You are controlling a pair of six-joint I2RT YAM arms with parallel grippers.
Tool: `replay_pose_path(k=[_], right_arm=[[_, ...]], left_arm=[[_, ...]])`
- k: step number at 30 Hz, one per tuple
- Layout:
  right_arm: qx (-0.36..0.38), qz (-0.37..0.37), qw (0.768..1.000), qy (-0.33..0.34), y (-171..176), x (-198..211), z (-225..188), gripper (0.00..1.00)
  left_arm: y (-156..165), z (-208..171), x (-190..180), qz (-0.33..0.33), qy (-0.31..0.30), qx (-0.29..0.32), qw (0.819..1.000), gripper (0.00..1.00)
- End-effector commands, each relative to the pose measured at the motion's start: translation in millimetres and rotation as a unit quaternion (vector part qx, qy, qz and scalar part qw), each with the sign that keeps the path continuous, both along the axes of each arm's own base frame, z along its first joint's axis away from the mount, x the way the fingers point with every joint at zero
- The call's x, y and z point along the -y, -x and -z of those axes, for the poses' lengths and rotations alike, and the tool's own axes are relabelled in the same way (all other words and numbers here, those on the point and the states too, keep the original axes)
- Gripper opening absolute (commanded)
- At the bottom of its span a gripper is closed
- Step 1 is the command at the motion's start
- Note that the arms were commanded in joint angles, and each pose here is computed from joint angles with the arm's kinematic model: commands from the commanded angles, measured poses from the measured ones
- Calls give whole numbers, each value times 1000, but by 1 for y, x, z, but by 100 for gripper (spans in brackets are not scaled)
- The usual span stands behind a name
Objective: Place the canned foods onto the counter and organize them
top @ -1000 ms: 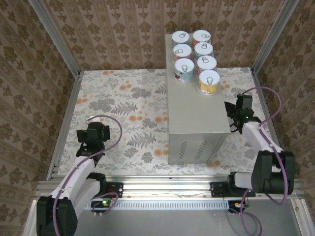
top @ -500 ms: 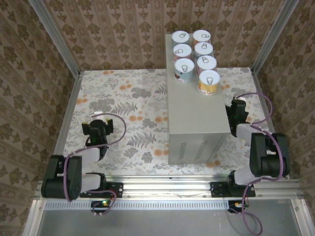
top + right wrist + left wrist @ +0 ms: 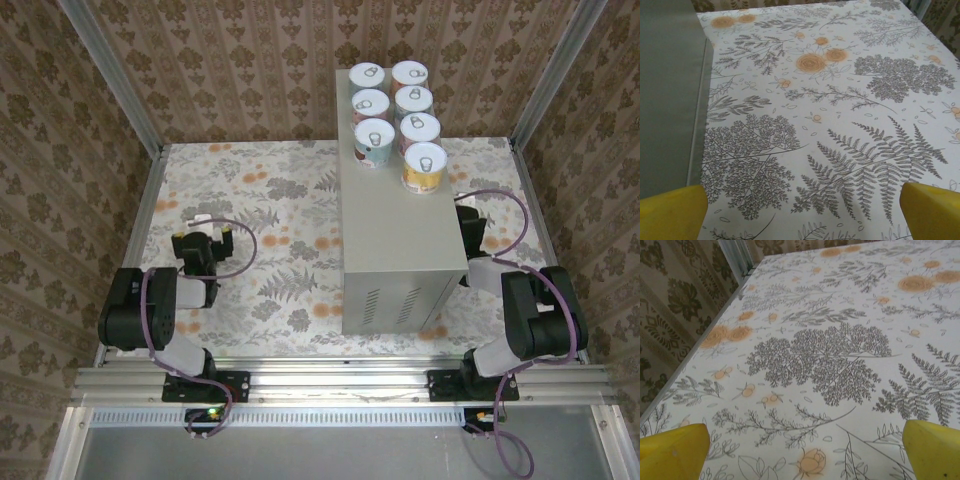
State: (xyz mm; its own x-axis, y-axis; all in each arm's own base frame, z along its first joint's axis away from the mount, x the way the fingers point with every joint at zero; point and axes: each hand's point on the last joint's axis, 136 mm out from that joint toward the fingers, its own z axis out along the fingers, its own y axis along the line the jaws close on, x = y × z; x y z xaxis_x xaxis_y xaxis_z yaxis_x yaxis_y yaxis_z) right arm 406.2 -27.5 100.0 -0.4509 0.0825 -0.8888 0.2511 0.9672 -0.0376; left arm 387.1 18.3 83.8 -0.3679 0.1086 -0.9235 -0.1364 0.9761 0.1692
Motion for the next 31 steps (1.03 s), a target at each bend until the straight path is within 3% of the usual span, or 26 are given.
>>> replay_pose_path(k=[1,6,31], right_arm=[[22,16,999,24,-1,5,-7,100],[56,5,998,34,7,-2,-10,100],[53,1,998,27,6,-2,-9,100]], left_arm=[[-9,-16,2,10,10,29,999,100],[-9,-16,8,19,1,28,999,100],[-9,-15,11,26,-2,28,999,100]])
